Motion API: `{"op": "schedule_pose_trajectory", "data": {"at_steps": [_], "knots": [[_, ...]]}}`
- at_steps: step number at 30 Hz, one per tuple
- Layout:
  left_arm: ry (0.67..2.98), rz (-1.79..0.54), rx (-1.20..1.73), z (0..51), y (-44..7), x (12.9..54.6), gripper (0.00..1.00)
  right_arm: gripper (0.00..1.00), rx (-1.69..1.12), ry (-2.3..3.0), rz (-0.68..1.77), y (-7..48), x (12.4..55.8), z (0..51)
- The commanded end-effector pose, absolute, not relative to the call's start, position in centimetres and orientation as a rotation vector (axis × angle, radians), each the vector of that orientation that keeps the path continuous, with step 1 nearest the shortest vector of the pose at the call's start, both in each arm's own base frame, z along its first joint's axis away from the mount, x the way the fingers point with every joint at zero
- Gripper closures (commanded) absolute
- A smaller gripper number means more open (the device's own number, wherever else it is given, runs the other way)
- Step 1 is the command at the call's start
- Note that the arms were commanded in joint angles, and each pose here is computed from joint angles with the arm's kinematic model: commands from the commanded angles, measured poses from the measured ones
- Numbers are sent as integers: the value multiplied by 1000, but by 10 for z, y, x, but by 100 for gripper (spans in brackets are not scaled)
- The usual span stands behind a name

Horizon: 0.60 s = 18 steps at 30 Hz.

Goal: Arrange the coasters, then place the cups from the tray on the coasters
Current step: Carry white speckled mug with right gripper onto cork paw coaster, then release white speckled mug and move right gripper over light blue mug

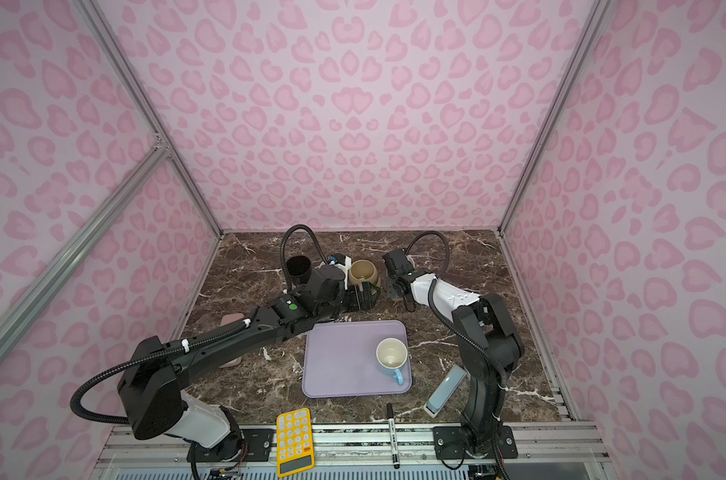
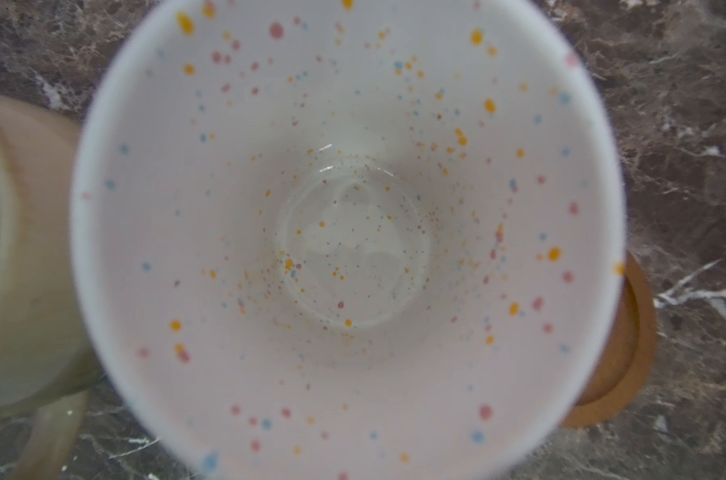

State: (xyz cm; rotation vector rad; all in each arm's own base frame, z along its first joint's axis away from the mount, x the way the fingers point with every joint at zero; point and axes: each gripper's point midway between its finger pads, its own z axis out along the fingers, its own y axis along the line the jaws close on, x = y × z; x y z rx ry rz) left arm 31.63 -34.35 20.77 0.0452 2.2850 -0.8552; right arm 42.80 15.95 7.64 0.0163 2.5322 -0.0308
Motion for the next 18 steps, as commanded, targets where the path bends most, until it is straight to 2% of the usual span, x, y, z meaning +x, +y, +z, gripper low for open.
{"op": "schedule_pose_trajectory", "data": {"at_steps": [1, 13, 18], "knots": [[2251, -890, 40, 216, -349, 320, 3, 100, 55, 2472, -31, 159, 441, 79], [2245, -898, 32, 216, -345, 317, 3, 100, 56, 2512, 3, 160, 427, 61], [2235, -896, 27, 218, -341, 315, 3, 77, 65, 2526, -5, 158, 426, 61]]}}
